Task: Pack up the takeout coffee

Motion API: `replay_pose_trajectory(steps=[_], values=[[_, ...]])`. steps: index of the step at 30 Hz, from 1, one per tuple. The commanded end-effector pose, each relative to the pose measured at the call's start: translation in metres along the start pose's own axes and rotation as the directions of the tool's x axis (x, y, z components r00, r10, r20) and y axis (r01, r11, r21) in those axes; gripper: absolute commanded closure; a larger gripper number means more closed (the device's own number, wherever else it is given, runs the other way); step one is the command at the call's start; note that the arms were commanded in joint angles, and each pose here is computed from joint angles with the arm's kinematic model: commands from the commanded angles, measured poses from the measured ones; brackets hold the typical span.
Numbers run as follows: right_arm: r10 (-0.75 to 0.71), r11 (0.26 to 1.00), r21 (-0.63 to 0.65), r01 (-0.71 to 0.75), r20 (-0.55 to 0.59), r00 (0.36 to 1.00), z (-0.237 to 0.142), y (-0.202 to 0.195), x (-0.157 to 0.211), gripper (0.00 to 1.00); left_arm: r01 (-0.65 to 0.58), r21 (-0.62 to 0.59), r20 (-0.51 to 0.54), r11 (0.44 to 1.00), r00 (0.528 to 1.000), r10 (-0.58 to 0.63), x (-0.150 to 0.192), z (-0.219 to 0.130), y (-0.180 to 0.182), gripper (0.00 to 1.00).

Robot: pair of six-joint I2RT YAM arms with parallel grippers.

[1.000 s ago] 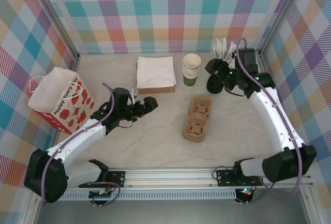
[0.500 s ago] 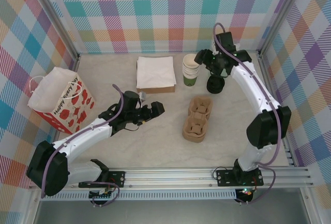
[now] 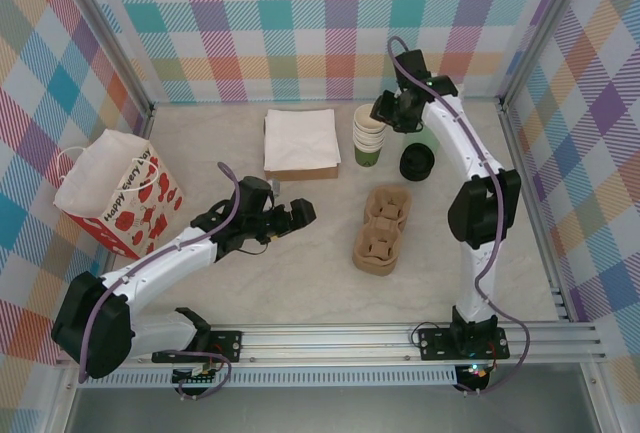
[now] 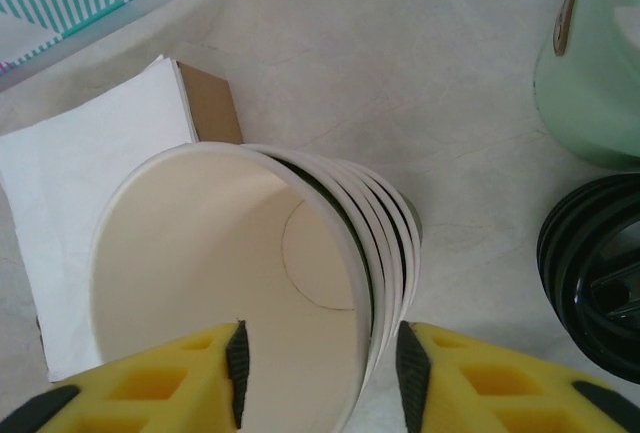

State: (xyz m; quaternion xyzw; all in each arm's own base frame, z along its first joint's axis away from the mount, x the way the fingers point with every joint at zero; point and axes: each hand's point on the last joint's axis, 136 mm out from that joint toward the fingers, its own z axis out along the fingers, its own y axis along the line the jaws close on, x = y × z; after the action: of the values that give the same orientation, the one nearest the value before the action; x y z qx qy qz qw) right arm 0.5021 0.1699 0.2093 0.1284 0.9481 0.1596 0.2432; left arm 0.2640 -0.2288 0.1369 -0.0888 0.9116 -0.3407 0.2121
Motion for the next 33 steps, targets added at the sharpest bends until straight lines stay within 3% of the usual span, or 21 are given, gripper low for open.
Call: replay_pose_trajectory(steps=[1,8,14,33], values=[[-0.016,1.000,-0.002,0.016,-0.016,1.000,-0.007,0.005,0.003,0.61,-0.026,0.002,0.016,1.000,1.000,0.026,-0.003,-0.008,-0.009,0.00],[-0.031,0.999,0.008,0.031,-0.023,0.999,-0.008,0.003,0.005,0.82,-0.026,-0.001,0.023,1.000,0.999,0.026,-0.004,-0.010,-0.009,0.00],[-0.039,0.999,0.008,0.040,-0.019,0.999,-0.016,0.003,0.004,0.92,-0.023,0.000,0.031,1.000,0.999,0.023,-0.005,-0.012,-0.010,0.00],[-0.074,0.995,-0.064,0.078,0.072,0.995,-0.072,0.023,-0.017,0.95,-0.030,-0.039,0.134,0.999,0.990,0.035,-0.023,-0.052,-0.016,0.00]])
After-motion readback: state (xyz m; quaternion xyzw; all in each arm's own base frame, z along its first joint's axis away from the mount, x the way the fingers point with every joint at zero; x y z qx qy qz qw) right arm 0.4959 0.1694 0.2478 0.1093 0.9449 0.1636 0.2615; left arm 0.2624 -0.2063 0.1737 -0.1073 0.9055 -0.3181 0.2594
